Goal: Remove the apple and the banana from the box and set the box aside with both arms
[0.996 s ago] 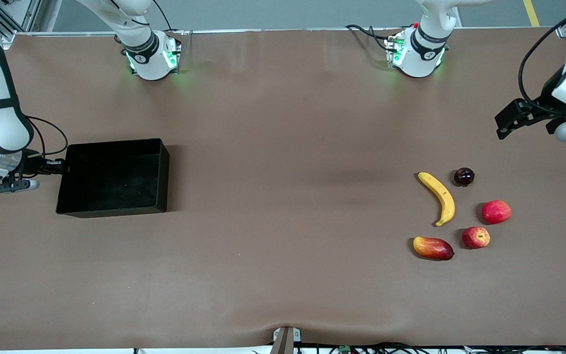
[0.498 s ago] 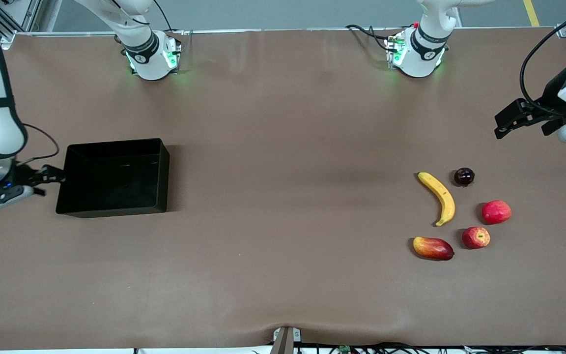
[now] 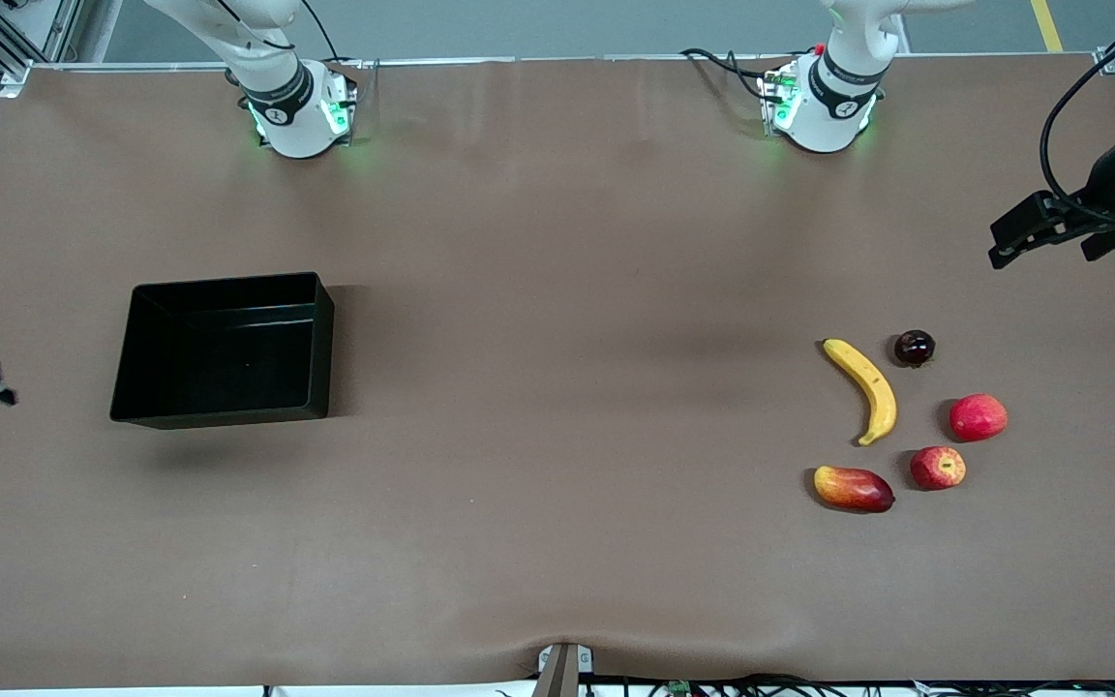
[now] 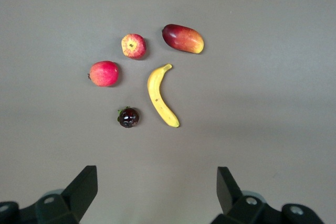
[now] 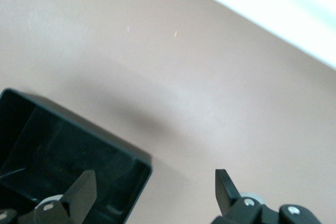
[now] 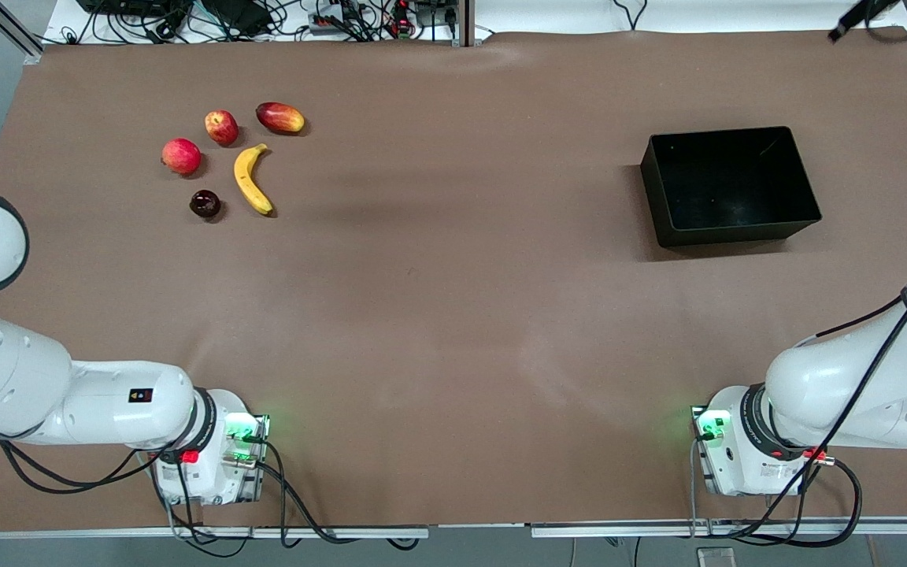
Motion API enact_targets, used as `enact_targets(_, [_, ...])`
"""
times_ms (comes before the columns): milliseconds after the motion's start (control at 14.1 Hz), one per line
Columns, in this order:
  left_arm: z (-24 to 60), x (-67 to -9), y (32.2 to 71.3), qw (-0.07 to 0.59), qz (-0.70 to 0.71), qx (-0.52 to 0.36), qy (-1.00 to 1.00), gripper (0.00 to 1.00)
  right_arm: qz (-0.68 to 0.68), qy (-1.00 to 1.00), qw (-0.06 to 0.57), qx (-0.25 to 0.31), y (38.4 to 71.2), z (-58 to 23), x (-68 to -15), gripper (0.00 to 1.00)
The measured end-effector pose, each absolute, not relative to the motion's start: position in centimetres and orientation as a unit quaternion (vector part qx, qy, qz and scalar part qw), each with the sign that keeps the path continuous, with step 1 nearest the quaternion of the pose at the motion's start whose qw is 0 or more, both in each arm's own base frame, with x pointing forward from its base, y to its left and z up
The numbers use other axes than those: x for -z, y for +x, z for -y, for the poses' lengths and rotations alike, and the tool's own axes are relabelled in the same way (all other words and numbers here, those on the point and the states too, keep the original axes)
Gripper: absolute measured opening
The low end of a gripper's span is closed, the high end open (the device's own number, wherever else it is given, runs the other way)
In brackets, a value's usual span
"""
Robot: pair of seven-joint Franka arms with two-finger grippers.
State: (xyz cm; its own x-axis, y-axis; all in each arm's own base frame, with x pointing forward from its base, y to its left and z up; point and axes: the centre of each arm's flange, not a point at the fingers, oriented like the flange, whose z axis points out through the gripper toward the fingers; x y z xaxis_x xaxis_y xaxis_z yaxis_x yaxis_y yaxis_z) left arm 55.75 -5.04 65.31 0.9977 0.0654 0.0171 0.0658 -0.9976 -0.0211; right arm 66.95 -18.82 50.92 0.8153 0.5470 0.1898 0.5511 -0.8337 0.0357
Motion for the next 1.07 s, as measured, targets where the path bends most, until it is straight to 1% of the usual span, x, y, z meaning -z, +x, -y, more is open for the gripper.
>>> enact_targets(142, [5.4, -65.3, 55.6, 0.011, 0.030, 0.005, -0.999, 1.00, 0.319, -0.941, -0.021, 0.107, 68.3, 15.7, -53.7, 1.00])
enact_targets(285, [5.6, -65.2, 55.6, 0.011, 0.028, 0.003, -1.000, 1.00, 0.335, -0.935, -0.028, 0.111, 69.0, 12.6, -55.2, 1.00])
enact_targets(356, [5.6, -65.2, 55.6, 0.011, 0.028, 0.002, -1.000, 1.00, 0.316, -0.943, -0.022, 0.104, 69.1, 11.0, -55.6, 1.00])
enact_targets(498, [5.6, -64.9, 55.5, 0.012, 0.028, -0.003, -1.000, 1.00, 0.217, -0.974, 0.006, 0.066, 68.2, 8.3, -56.3, 1.00])
enact_targets(641, [6.2, -64.6, 55.3, 0.013, 0.024, -0.014, -1.000, 1.00, 0.094, -0.995, 0.029, 0.022, 66.2, 6.6, -58.1, 1.00])
enact_targets(783, [6.7, -64.6, 55.0, 0.014, 0.021, -0.018, -1.000, 1.00, -0.010, -0.999, 0.039, -0.017, 63.2, 5.4, -61.1, 1.00])
enact_targets(925, [6.9, -64.6, 55.0, 0.014, 0.021, -0.020, -0.999, 1.00, -0.036, -0.997, 0.043, -0.049, 59.6, 3.7, -64.7, 1.00])
enact_targets(1068, [6.8, -64.6, 55.0, 0.014, 0.022, -0.020, -0.999, 1.00, -0.040, -0.996, 0.043, -0.063, 56.1, 2.9, -67.8, 1.00])
